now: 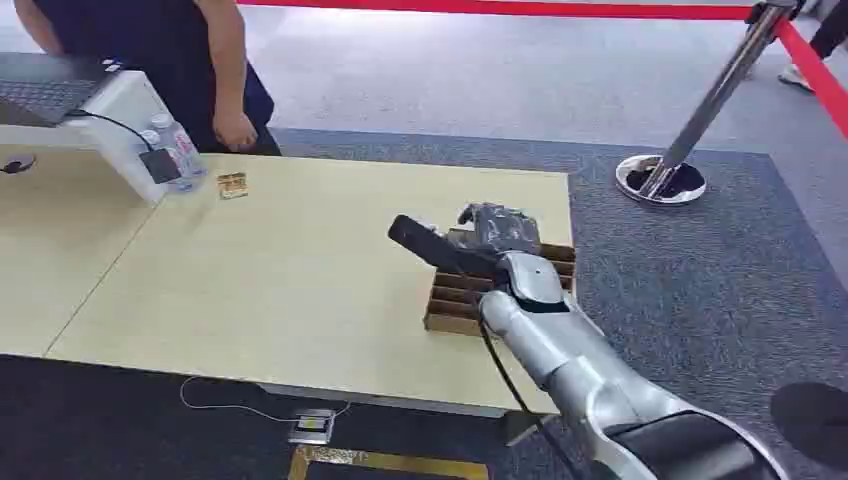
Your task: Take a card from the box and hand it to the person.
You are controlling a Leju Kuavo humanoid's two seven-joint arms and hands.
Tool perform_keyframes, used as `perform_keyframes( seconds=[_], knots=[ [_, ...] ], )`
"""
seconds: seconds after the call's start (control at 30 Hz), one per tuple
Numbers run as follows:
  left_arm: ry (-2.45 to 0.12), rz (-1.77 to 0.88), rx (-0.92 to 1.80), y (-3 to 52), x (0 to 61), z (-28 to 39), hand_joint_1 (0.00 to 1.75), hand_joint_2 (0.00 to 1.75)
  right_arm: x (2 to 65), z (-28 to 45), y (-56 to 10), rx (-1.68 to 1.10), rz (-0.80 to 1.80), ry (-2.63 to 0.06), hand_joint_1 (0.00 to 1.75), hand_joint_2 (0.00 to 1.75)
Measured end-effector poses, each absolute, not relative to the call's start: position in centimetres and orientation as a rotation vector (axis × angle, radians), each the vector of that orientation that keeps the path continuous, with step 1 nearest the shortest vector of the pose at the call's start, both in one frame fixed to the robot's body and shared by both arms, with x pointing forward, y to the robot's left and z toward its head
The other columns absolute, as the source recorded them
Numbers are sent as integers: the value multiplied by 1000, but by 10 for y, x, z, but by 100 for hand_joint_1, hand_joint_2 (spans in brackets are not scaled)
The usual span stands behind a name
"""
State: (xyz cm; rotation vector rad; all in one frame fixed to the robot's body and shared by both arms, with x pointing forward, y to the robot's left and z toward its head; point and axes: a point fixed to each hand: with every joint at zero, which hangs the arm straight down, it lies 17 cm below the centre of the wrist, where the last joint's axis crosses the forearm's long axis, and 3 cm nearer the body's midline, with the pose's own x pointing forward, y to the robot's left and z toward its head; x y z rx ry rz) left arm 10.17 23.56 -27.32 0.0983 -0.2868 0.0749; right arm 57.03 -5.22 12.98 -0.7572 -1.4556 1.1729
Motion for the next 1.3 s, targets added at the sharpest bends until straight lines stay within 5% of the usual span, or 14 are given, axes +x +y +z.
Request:
perform_keyframes(
  seconds=[1.3],
  knots=[
    [-290,71,92,234,102,-273,0,175,577,142,-52,-786,1184,-1464,86,175]
  ],
)
